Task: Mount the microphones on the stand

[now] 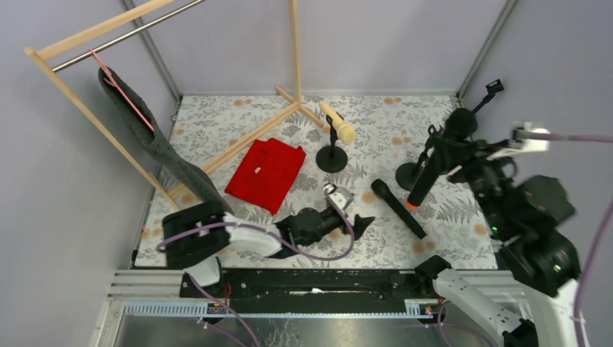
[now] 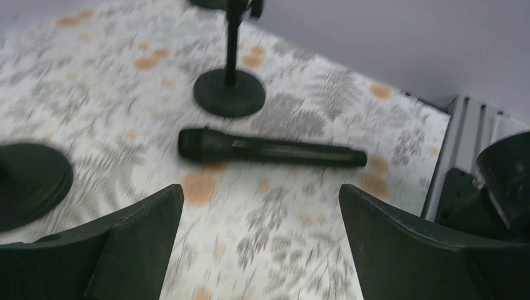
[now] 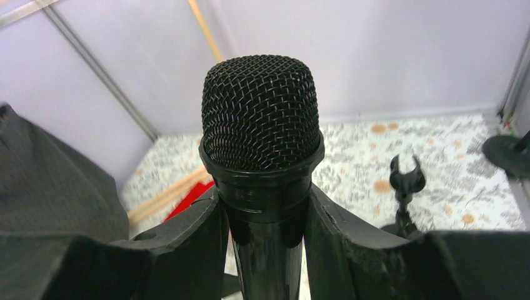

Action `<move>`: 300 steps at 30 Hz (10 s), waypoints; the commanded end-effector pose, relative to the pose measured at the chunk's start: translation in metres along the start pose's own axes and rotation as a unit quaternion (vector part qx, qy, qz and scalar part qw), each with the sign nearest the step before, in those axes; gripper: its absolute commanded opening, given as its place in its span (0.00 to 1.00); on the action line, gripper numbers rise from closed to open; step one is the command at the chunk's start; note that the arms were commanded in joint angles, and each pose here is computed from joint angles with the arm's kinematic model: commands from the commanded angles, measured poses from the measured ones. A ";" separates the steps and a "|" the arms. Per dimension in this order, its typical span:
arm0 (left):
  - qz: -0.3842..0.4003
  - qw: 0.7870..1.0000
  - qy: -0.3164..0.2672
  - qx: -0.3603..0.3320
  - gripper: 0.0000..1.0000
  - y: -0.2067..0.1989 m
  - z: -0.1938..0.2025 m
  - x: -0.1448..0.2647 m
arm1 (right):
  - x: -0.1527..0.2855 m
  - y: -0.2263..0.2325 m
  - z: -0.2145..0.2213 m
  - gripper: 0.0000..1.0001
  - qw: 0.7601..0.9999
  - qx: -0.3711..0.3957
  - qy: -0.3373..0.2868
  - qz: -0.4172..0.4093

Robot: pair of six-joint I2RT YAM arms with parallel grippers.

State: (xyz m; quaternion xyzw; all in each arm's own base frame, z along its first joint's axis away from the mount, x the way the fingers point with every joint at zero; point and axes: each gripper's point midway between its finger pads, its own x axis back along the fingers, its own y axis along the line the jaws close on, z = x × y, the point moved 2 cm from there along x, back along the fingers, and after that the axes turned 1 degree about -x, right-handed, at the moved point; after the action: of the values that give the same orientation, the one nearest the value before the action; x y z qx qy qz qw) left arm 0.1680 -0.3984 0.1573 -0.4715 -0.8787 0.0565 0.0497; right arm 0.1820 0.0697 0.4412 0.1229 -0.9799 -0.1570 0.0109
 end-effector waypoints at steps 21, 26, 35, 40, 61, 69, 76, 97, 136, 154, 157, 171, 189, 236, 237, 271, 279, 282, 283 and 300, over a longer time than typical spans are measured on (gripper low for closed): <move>0.129 0.961 -0.238 -0.055 0.99 -0.013 -0.085 -0.213 | 0.070 -0.003 -0.074 0.00 0.995 -0.018 -0.100 -0.019; 0.121 0.966 -0.223 -0.058 0.99 0.003 -0.070 -0.244 | 0.068 -0.001 -0.072 0.00 0.995 -0.015 -0.095 -0.024; 0.112 0.969 -0.217 -0.035 0.99 0.026 -0.067 -0.280 | 0.063 -0.003 -0.056 0.00 0.997 -0.007 -0.077 -0.021; 0.108 0.969 -0.218 -0.030 0.99 0.027 -0.069 -0.295 | 0.066 -0.006 -0.053 0.01 0.997 -0.007 -0.076 -0.018; 0.124 0.964 -0.235 -0.031 0.28 0.020 -0.087 -0.300 | 0.062 -0.011 -0.037 0.02 0.998 0.000 -0.060 -0.010; 0.130 0.953 -0.270 -0.046 0.00 0.014 -0.122 -0.290 | 0.061 -0.010 -0.034 0.01 0.998 -0.003 -0.056 -0.013; 0.140 0.935 -0.322 -0.058 0.00 0.001 -0.181 -0.278 | 0.061 0.003 -0.045 0.00 0.994 -0.014 -0.092 -0.055; 0.157 0.915 -0.370 -0.038 0.00 -0.044 -0.275 -0.124 | 0.120 0.050 -0.122 0.00 0.948 -0.036 -0.230 -0.216; 0.074 0.978 -0.197 0.012 0.00 0.038 -0.098 0.070 | 0.006 0.150 0.002 0.00 0.839 -0.050 -0.157 -0.518; 0.097 0.979 -0.176 0.036 0.00 0.031 -0.087 0.059 | 0.003 0.166 0.021 0.00 0.790 -0.092 -0.125 -0.593; 0.096 0.979 -0.174 0.039 0.00 0.031 -0.086 0.057 | 0.002 0.168 0.024 0.00 0.787 -0.100 -0.116 -0.597; 0.109 0.979 -0.167 0.037 0.00 0.026 -0.087 0.052 | -0.014 0.175 0.049 0.00 0.788 -0.082 -0.102 -0.601; 0.136 0.976 -0.166 0.023 0.00 0.019 -0.081 0.060 | -0.039 0.167 0.074 0.00 0.818 -0.006 -0.113 -0.563; 0.184 0.949 -0.254 -0.038 0.51 0.005 -0.106 0.080 | 0.055 0.177 0.010 0.00 0.725 -0.063 -0.147 -0.670; 0.185 0.948 -0.256 -0.038 0.50 0.005 -0.108 0.080 | 0.055 0.177 0.011 0.00 0.725 -0.063 -0.146 -0.670; 0.188 0.956 -0.218 0.062 0.00 0.006 -0.094 0.071 | 0.006 0.182 0.038 0.00 0.757 -0.013 -0.134 -0.639; 0.194 0.955 -0.216 0.053 0.00 0.005 -0.092 0.072 | 0.007 0.184 0.029 0.00 0.752 -0.019 -0.146 -0.642; 0.196 0.955 -0.217 0.053 0.00 0.004 -0.092 0.073 | 0.005 0.184 0.032 0.00 0.756 -0.013 -0.141 -0.639; 0.197 0.955 -0.216 0.052 0.00 0.004 -0.092 0.073 | 0.004 0.183 0.034 0.00 0.759 -0.007 -0.139 -0.636; 0.214 0.951 -0.221 0.042 0.00 -0.001 -0.095 0.082 | -0.015 0.167 0.071 0.00 0.789 0.106 -0.137 -0.590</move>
State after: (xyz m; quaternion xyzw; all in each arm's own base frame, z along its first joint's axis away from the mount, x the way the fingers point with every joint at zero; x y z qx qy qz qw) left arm 0.1539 -0.3320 0.2230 -0.5947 -0.7791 0.1771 -0.0889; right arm 0.1384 0.2497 0.4333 0.6827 -0.6974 -0.1064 -0.1903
